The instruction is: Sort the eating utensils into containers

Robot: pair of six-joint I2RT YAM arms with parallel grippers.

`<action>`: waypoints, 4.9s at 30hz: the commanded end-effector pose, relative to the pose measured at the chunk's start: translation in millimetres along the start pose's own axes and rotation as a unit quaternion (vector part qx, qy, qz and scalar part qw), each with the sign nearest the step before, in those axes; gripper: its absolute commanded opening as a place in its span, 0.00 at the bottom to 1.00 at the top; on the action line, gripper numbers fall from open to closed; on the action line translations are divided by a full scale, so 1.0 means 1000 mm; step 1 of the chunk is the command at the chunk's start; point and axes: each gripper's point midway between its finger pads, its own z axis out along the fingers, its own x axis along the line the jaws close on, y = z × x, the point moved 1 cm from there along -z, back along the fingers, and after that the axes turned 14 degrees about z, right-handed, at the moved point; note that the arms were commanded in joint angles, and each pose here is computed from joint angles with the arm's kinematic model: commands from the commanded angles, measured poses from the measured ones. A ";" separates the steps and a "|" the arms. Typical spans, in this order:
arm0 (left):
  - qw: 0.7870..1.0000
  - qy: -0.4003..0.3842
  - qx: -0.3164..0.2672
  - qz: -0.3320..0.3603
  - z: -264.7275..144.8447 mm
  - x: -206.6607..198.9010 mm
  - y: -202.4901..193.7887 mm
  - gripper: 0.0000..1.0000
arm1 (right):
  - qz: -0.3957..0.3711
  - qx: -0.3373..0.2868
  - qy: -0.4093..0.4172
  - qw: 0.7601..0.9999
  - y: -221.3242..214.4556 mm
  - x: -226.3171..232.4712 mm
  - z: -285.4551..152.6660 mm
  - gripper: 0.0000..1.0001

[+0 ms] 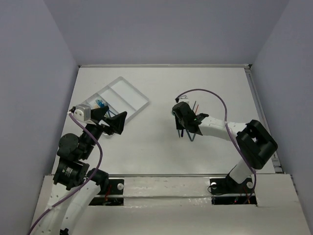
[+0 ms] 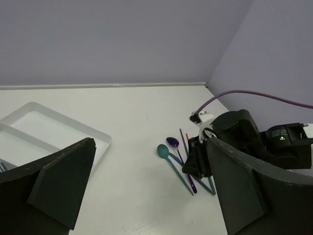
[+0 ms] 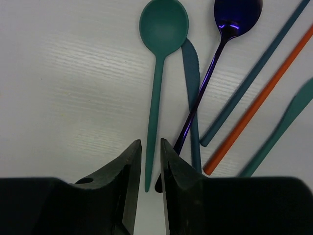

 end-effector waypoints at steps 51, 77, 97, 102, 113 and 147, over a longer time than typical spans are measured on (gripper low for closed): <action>0.999 0.003 -0.052 0.007 -0.004 0.000 0.032 0.99 | -0.102 -0.060 0.522 0.845 0.040 0.410 -0.037 0.05; 0.999 0.001 -0.051 0.007 -0.003 0.000 0.032 0.99 | -0.115 -0.040 0.472 0.873 -0.005 0.416 0.032 0.35; 0.999 0.002 -0.051 0.006 -0.003 0.000 0.031 0.99 | -0.039 -0.144 0.367 0.918 0.099 0.297 -0.036 0.37; 0.999 -0.004 -0.054 0.005 -0.005 -0.003 0.032 0.99 | 0.019 -0.121 0.183 0.975 0.087 0.155 -0.006 0.35; 0.999 -0.014 -0.051 0.003 -0.004 -0.006 0.030 0.99 | 0.086 -0.090 -0.018 0.992 0.047 -0.035 0.010 0.32; 0.999 -0.012 -0.047 0.005 -0.002 -0.005 0.029 0.99 | 0.077 -0.078 -0.015 0.994 0.073 -0.036 0.048 0.05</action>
